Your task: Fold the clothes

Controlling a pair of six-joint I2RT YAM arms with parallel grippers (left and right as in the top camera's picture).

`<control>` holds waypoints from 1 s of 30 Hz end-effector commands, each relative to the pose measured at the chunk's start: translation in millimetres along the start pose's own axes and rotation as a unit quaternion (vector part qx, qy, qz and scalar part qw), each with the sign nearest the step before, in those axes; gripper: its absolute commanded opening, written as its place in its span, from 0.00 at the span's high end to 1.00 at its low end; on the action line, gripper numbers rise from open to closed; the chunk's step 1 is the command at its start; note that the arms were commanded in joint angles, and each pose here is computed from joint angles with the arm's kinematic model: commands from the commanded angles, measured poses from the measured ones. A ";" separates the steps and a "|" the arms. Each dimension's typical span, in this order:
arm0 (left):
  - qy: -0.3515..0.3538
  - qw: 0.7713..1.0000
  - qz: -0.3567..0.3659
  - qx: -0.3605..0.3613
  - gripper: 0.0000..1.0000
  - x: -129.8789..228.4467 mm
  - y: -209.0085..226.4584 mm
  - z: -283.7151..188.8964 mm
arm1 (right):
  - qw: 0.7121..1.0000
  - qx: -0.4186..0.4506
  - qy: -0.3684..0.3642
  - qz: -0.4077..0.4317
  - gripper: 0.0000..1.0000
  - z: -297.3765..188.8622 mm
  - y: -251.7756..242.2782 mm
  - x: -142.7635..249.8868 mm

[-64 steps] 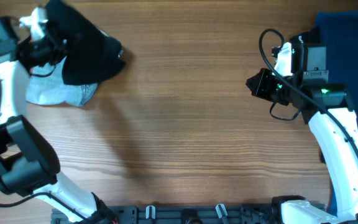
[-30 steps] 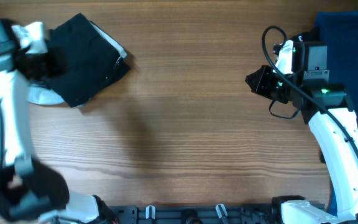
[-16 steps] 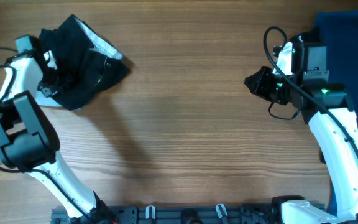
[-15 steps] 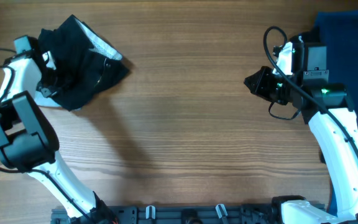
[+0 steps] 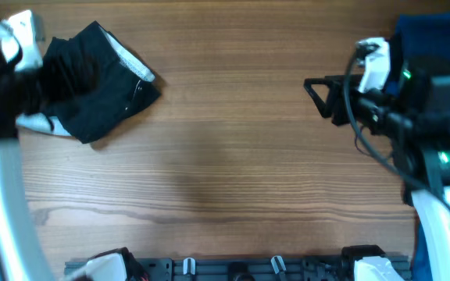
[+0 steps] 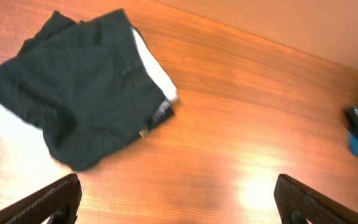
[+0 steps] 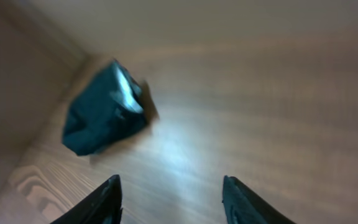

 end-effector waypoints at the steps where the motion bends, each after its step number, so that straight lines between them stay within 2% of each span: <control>1: -0.005 1.000 0.019 -0.010 0.00 31.2 -13.6 -42.4 | 0.996 -0.030 -0.055 -0.067 0.00 -44.5 31.9 -2.9; 9: 0.037 0.999 0.008 -0.038 0.00 70.2 -14.9 -71.1 | 0.994 -0.034 -0.072 -0.078 0.00 -82.5 51.5 15.6; 21: 0.043 0.998 0.006 -0.038 0.00 69.5 -14.1 -68.3 | 0.997 -0.028 -0.040 -0.058 0.00 -70.0 43.3 19.8; 25: 0.043 0.998 0.006 -0.038 0.00 69.5 -14.1 -68.3 | 0.997 -0.024 -0.047 -0.063 0.00 -79.7 47.1 25.2; 30: 0.043 0.998 0.006 -0.038 0.00 69.6 -14.1 -68.2 | 0.977 0.067 -0.147 -0.138 0.00 -105.6 40.3 35.1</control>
Point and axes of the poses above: each gripper's point midway between its finger pads, its own z axis out along the fingers, its own y axis along the line the jaws close on, x = y × z, the point moved 8 cm from there along -z, back along the fingers, and after that the axes turned 3 degrees about z, right-handed, at the moved point
